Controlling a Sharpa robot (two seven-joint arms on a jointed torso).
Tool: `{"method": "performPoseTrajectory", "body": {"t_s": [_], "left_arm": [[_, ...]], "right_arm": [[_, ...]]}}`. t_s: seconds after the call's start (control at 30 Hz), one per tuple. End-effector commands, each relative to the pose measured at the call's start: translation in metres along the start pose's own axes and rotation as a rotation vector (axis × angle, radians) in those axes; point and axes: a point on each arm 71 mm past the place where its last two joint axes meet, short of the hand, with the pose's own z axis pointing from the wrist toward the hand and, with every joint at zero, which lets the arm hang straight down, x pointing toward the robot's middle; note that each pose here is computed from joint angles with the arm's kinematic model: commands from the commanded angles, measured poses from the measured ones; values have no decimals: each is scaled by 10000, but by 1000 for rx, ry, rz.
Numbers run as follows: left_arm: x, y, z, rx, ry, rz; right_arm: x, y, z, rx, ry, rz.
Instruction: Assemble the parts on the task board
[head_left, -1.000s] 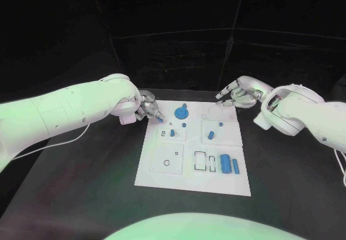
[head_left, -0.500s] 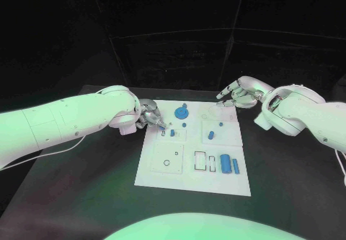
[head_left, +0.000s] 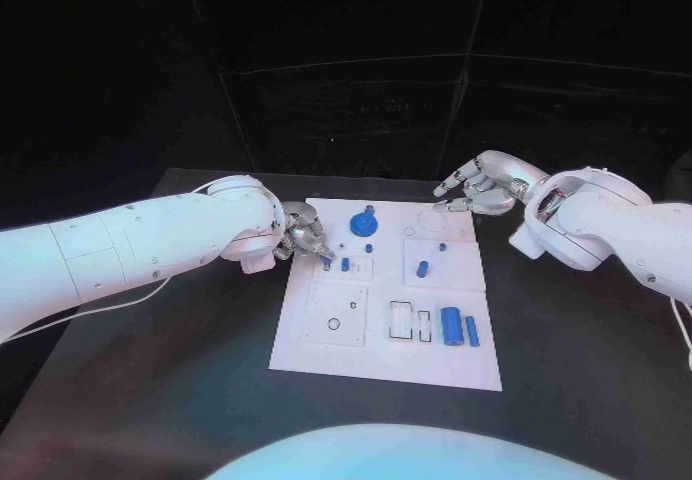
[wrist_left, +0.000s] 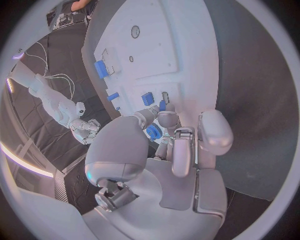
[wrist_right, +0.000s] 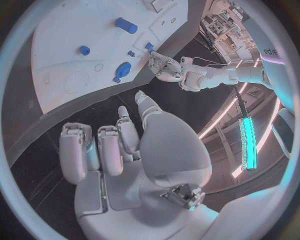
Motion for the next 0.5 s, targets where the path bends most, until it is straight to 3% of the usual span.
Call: {"method": "performPoseTrajectory", "body": {"t_s": [0.03,0.5], "left_arm": [[3,6,1,-10,10,25],[43,-1,7,-28,54,68]], "right_arm": [[-7,12,1,-7,1,-3],[-7,11,3,-5,1,-3]]}}
